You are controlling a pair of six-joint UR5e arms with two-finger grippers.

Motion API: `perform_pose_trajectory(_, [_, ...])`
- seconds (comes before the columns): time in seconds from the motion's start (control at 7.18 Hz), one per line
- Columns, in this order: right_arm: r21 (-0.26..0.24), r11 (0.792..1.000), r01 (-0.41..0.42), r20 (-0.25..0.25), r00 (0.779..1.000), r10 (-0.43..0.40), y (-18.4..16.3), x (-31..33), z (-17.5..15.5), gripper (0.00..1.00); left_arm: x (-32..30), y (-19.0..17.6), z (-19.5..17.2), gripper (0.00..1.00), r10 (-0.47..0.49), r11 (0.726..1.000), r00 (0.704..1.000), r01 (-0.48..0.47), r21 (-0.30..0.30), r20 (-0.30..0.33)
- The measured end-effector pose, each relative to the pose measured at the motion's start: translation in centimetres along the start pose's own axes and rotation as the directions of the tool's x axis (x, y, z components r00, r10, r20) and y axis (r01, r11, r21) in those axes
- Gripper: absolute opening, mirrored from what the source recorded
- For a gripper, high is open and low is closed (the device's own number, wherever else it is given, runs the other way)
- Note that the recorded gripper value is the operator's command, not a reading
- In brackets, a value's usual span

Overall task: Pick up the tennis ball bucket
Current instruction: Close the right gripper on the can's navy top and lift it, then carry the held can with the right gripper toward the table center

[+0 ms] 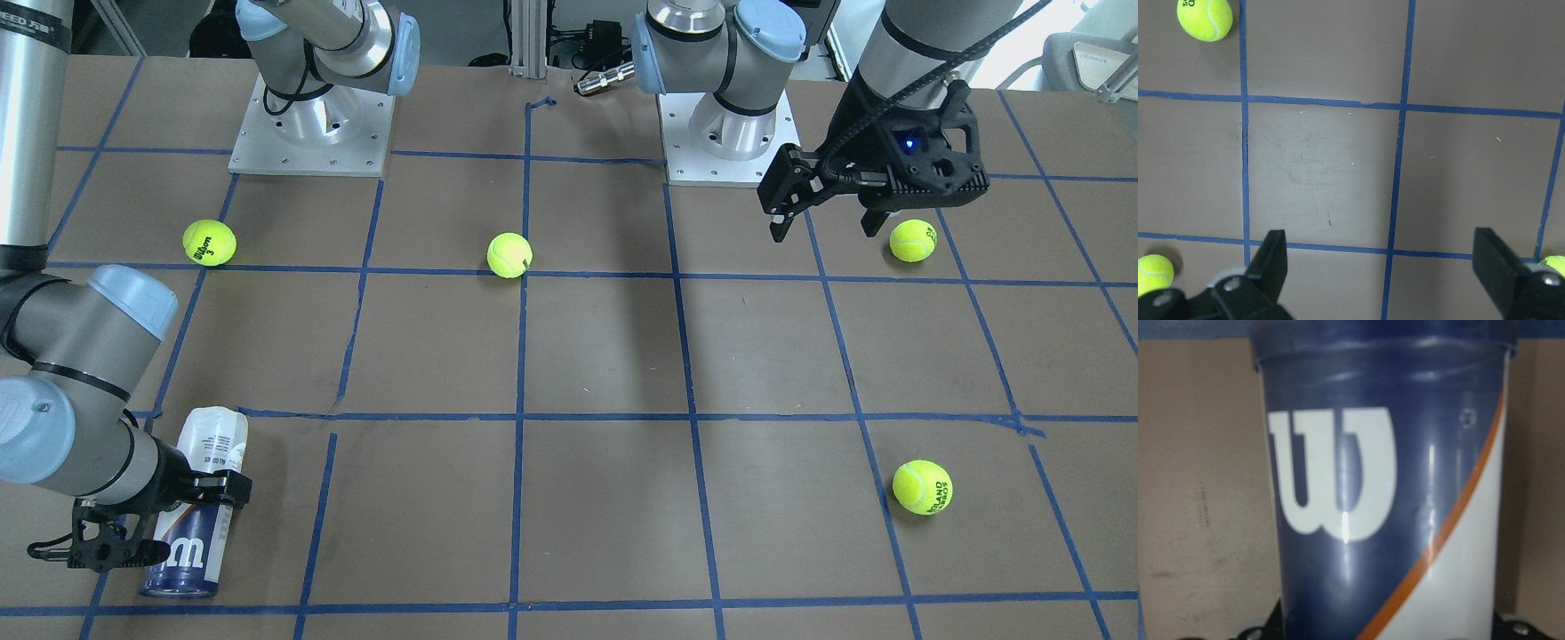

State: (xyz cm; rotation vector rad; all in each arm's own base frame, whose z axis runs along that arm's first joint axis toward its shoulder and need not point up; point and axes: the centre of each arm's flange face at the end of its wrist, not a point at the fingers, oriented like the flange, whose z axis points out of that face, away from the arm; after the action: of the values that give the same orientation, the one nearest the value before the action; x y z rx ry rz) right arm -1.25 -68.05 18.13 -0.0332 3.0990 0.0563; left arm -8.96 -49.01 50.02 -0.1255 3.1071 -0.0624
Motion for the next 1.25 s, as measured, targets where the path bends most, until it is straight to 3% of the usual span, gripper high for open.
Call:
perform_pose_trajectory(0.7, [0.042,0.999,0.025,-0.012,1.0,-0.025,-0.5,-1.8,-2.6,0.7,-0.1,0.0,0.0,1.0,-0.002,1.0,1.0,0.002,0.0,0.002])
perform_pose_trajectory(0.98, [0.089,0.991,0.102,-0.028,0.995,-0.099,-0.3,-8.0,-5.8,0.71,-0.1,0.1,-0.1,1.0,-0.002,1.0,1.0,0.002,0.002,0.002])
perform_pose_trajectory(1.25, [0.121,0.967,0.225,-0.041,0.974,-0.222,0.2,-17.0,-7.7,0.73,-0.3,0.2,-0.2,1.0,-0.006,1.0,1.0,0.006,0.003,0.005])
